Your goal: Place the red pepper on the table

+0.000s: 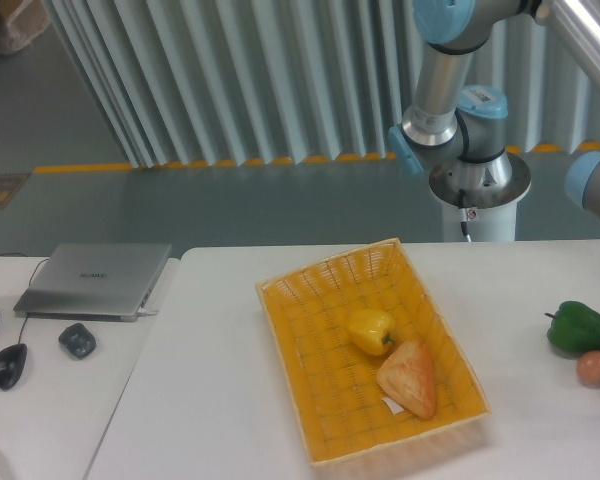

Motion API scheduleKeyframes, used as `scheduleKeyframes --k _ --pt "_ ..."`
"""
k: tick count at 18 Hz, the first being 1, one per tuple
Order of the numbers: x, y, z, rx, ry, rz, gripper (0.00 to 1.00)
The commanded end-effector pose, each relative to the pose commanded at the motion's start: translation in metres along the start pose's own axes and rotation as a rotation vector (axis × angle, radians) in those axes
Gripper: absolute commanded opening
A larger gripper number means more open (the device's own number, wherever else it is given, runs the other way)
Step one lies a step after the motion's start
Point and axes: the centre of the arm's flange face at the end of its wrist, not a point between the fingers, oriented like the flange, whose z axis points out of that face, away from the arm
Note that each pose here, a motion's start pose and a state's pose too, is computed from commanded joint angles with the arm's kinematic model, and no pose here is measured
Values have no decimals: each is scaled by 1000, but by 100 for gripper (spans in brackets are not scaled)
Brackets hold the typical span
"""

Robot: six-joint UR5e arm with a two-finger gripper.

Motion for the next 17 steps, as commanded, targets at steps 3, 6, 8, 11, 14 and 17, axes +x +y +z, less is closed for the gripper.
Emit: scheduleKeyframes --k 3,6,8,11,14,17 --pt "1 -23 -11 -11 -19 21 100" --pt "2 -47 -19 -108 -37 75 100" --pt "8 -68 -22 -120 -44 112 100" --pt "20 -88 -37 -105 -55 141 100" --pt "35 -97 -48 -95 -1 152 100" --pt "41 -98 -52 -101 14 155 100"
